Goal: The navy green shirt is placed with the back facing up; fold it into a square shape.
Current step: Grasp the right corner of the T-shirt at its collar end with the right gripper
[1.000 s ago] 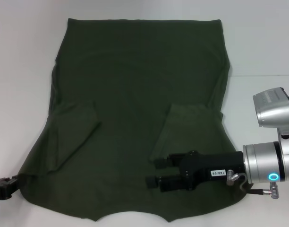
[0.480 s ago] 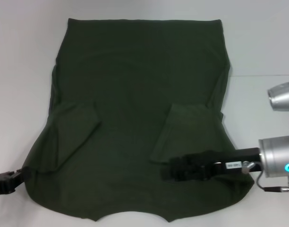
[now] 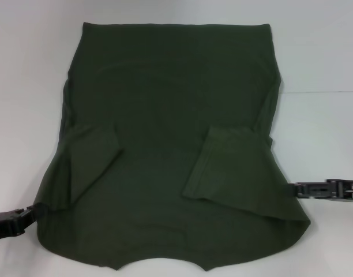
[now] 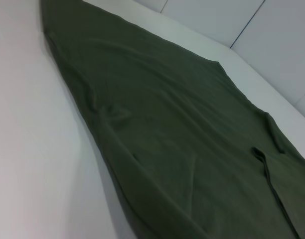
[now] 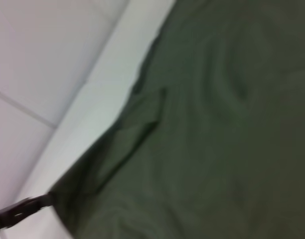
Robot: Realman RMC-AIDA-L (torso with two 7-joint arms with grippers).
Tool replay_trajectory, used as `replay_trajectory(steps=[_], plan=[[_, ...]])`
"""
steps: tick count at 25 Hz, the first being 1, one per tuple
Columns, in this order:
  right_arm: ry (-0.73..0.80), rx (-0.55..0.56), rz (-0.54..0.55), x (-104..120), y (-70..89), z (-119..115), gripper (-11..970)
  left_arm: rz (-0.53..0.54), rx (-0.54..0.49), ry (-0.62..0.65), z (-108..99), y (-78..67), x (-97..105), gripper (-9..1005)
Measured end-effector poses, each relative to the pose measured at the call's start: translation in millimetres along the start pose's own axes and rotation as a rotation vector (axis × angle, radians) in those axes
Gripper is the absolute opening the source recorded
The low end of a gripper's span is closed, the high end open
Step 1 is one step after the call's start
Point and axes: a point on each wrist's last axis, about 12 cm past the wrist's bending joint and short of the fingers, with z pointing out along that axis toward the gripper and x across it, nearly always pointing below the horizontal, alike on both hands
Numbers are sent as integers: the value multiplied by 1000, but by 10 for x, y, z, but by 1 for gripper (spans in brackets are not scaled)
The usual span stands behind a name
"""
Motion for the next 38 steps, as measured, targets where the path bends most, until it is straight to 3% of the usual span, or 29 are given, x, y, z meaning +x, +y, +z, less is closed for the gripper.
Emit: replay_trajectory(steps=[9, 21, 30, 36, 38], plan=[[-18, 140, 103, 142, -270, -309, 760, -3, 0, -11, 6, 1, -6, 27], [32, 126, 116, 301, -259, -93, 761, 3, 7, -14, 31, -12, -40, 27], [43, 135, 92, 290, -233, 54, 761, 5, 10, -14, 34, -15, -48, 27], [63, 114, 51, 246, -172, 173, 641, 6, 5, -15, 33, -8, -51, 27], [74, 118, 46, 246, -170, 189, 546, 6, 4, -15, 33, -7, -52, 27]])
